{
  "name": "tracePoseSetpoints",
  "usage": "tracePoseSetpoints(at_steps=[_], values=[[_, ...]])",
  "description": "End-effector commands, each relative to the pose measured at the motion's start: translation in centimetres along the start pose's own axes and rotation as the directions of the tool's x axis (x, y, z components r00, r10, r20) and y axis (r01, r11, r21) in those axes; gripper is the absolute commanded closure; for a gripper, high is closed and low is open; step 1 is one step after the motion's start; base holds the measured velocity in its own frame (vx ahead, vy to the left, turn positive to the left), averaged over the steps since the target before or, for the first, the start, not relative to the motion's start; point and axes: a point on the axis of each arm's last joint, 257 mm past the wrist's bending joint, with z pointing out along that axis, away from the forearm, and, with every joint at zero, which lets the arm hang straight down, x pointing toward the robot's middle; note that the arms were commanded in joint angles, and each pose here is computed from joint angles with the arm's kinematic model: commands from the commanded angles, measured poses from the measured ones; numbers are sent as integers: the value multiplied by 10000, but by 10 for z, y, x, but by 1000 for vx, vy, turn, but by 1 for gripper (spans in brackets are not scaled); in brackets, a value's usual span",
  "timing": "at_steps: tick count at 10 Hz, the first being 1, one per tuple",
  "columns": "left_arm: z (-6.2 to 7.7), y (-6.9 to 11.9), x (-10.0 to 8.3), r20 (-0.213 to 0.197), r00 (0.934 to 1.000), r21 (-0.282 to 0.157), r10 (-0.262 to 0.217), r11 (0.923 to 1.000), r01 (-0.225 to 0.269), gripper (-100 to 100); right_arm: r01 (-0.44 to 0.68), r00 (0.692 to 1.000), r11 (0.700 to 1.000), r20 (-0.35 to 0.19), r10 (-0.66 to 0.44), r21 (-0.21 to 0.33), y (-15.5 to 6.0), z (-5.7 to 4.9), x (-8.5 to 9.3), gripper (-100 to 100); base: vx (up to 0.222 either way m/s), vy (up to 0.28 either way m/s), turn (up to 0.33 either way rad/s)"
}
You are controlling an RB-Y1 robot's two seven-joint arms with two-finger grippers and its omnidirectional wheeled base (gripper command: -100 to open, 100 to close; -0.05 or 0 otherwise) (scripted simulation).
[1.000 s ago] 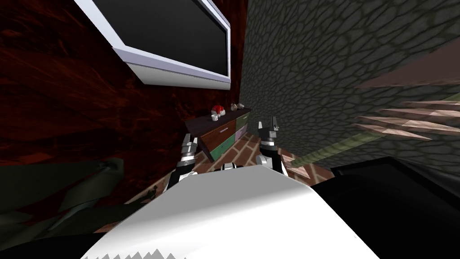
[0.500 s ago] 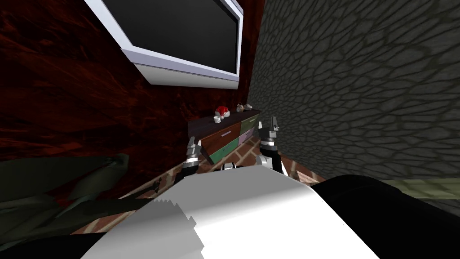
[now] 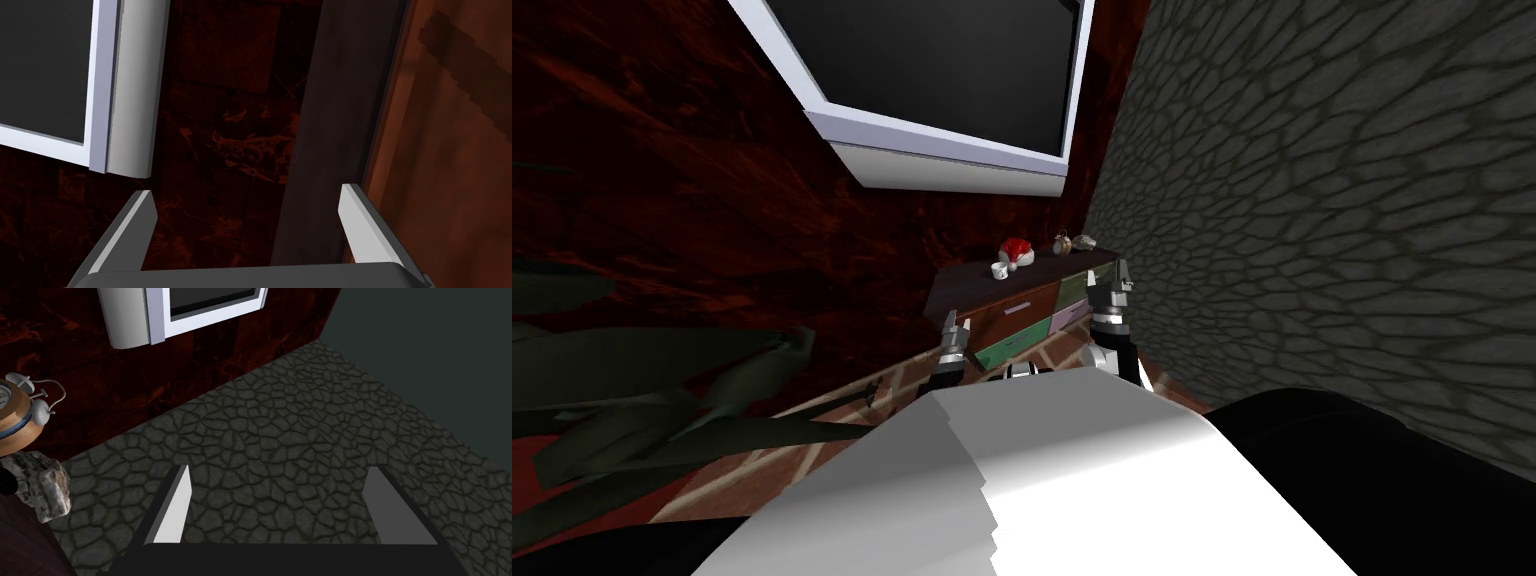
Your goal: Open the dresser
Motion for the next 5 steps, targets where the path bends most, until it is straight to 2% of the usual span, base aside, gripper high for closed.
tracePoseSetpoints(at_steps=[1, 3, 5], values=[[-9, 29, 8, -44, 9991, -705, -423, 9966, 419, -100, 0, 10000, 10000, -1, 0, -1, 0, 0, 0, 0, 163, -165, 329], [-19, 52, 14, -67, 9975, -1254, -699, 9897, 685, -100, 0, 10000, 10000, -1, 0, 0, 0, 0, 0, 0, 163, -205, 318], [-29, 73, 20, -86, 9957, -1793, -925, 9797, 895, -100, 1, 10000, 10000, -1, -1, 0, 0, 0, 0, 0, 154, -203, 319]])
